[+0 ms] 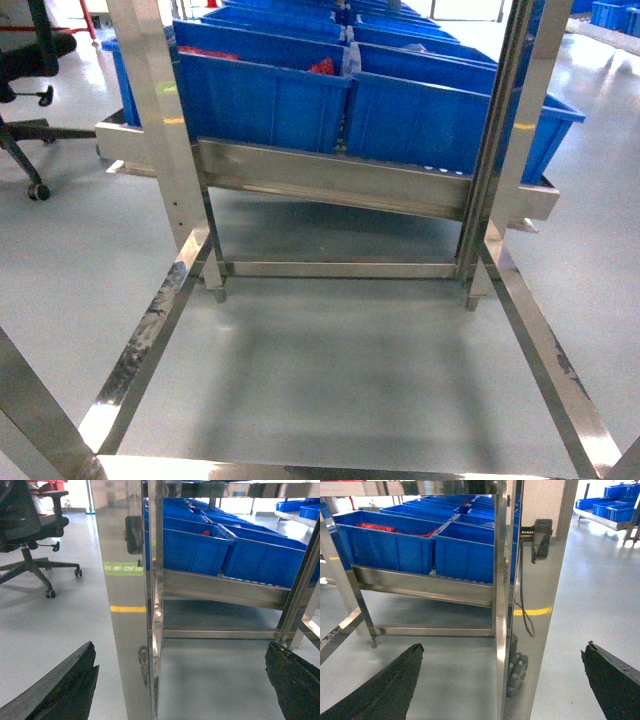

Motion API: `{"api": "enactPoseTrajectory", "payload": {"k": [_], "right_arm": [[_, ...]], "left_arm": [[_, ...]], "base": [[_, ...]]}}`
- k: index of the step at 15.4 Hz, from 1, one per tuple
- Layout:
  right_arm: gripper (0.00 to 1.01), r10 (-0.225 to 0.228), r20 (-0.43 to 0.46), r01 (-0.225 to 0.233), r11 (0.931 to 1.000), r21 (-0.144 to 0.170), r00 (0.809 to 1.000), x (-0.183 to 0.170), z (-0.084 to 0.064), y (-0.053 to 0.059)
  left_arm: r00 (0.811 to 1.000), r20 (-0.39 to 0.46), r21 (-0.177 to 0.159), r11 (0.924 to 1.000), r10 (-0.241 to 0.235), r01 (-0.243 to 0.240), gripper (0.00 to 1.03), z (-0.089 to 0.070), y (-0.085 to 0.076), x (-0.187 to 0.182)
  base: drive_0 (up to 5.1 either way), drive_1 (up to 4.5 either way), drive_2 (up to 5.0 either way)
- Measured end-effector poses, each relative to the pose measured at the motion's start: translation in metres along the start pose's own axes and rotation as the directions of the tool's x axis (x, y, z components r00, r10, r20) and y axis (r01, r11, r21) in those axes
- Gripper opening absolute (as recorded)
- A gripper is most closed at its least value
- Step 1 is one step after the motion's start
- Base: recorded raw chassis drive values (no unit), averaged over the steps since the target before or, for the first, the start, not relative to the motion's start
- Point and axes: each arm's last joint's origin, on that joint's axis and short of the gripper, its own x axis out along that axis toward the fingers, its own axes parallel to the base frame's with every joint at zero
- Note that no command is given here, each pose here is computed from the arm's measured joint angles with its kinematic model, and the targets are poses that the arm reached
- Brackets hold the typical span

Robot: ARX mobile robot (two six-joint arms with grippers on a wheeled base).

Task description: Pick capacitor and pack into box

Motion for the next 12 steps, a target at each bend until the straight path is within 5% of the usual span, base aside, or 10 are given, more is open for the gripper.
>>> {"api": "enactPoseTrajectory", "payload": {"k": [12], "right_arm": [[0.98,0.000,0.000,0.000,1.0000,0.000,1.000,0.0000,0.0000,0.0000]], "left_arm": [[1.000,0.000,0.000,1.0000,0.000,0.000,0.98,0.0000,0.0000,0.0000]], "base": [[0.0,0.00,0.0]]}}
